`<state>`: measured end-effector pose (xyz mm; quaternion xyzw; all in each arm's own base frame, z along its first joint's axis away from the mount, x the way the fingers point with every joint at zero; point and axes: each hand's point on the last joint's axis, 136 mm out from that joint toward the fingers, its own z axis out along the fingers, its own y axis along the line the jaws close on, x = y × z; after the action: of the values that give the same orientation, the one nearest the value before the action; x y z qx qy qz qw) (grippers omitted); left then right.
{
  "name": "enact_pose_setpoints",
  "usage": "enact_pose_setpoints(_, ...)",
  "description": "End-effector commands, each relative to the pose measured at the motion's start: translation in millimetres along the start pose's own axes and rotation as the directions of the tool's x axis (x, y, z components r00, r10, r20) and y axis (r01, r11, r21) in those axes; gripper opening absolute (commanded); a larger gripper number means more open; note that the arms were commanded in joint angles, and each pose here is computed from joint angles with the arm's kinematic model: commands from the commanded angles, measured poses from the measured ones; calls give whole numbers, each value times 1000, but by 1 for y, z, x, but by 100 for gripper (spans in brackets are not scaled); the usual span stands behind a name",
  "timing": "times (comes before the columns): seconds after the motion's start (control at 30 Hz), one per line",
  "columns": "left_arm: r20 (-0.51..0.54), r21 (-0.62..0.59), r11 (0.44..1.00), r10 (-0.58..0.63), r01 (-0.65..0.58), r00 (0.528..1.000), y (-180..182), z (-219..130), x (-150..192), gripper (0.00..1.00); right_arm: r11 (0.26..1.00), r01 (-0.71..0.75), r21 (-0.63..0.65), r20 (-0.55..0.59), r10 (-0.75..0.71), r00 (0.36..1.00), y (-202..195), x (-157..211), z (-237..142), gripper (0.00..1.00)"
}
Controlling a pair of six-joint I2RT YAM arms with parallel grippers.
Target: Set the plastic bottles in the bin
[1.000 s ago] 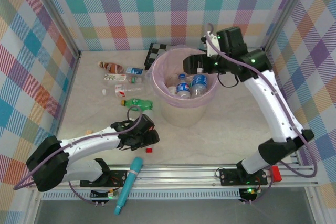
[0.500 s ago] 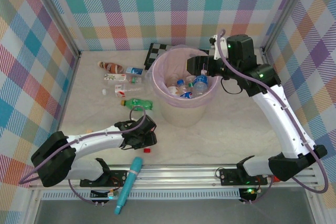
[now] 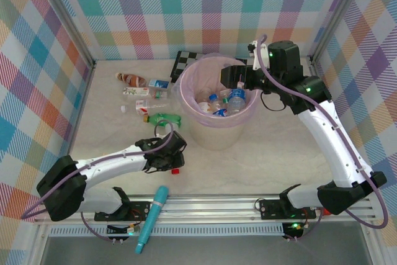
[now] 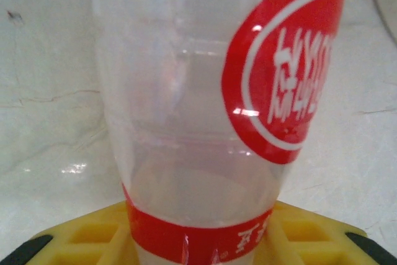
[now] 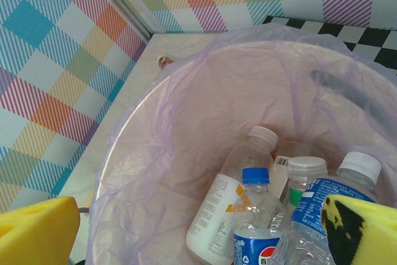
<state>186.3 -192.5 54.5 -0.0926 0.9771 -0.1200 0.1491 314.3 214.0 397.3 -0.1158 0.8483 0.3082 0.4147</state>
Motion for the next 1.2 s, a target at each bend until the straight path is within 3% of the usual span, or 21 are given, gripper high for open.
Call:
enact_pose_setpoints(0.0,74,-32,999,14,-12,997,5,-25,-13,38,1000,19,-4,51,-19,999,4,-10,-17,100)
enact_pose_setpoints(0.23,242,-48,999,28,-16,970,15,-86,-46,37,997,21,-76,77,-16,997,21,-19,-27,100)
enact_pose_setpoints(0.4,386,-12,998,54,-53,921,10,-153,-82,37,967,3,-257,78,17,997,55,-34,-25,99)
enact_pose_setpoints(0.57,517,115,977,96,-180,851,-31,-216,-117,37,920,-30,-391,12,38,999,82,-42,-8,100)
enact_pose_setpoints(0.67,558,221,926,138,-307,818,-70,-242,-125,37,903,-50,-427,-25,43,999,91,-47,1,100)
enact_pose_setpoints(0.8,571,353,822,188,-446,799,-123,-258,-125,37,883,-75,-463,-53,57,997,98,-53,10,100)
enact_pose_setpoints(0.9,575,415,771,189,-483,796,-149,-261,-127,35,879,-80,-469,-47,65,997,99,-57,16,100)
enact_pose_setpoints(1.17,558,488,699,210,-523,802,-188,-256,-129,35,843,-117,-525,-108,70,992,106,-54,30,100)
